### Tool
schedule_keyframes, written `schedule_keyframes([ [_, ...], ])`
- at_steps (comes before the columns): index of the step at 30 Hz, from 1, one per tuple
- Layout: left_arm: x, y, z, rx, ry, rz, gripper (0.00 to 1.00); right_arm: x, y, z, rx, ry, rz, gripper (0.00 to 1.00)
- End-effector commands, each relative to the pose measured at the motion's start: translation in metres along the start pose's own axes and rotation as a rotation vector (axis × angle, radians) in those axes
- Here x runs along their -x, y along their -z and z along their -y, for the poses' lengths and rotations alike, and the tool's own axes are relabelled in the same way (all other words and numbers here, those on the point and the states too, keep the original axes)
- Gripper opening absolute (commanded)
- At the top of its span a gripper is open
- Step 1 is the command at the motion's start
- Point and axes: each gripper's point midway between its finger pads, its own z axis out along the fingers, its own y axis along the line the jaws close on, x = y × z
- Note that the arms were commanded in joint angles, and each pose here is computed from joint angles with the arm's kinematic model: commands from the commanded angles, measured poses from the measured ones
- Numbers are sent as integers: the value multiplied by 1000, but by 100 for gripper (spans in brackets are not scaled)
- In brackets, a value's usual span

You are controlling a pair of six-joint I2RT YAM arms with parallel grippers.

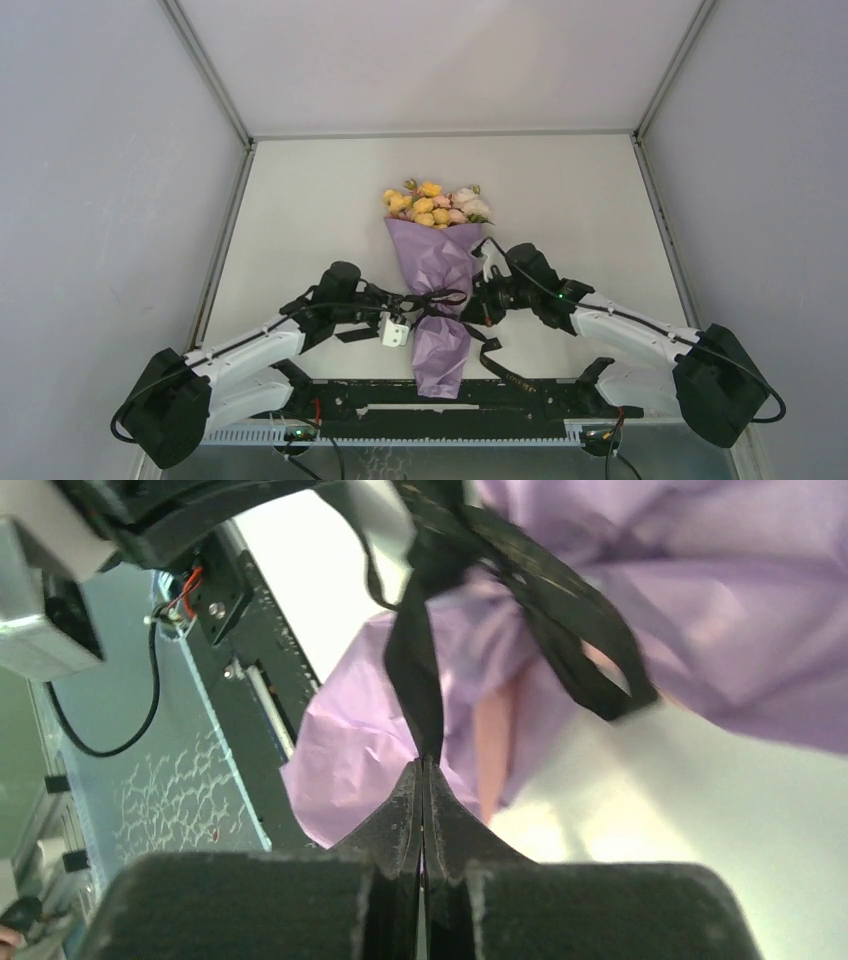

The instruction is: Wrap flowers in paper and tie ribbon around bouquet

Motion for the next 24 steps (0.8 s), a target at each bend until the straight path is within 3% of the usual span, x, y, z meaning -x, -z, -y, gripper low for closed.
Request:
schedule_keyframes([
  [1,6,2,7,-24,-32,18,0,-11,18,20,-66,-146,5,0],
  [17,17,8,30,-131,-86,31,1,12,36,45,-107,-253,172,0],
  [20,24,15,25,-149,-117,26,35,16,28,32,-68,-212,166,0],
  [22,34,24,17,-163,-95,22,51,17,21,27,-51,-192,162,0],
  [24,40,37,15,-192,-20,4,61,16,17,26,-50,-191,154,0],
])
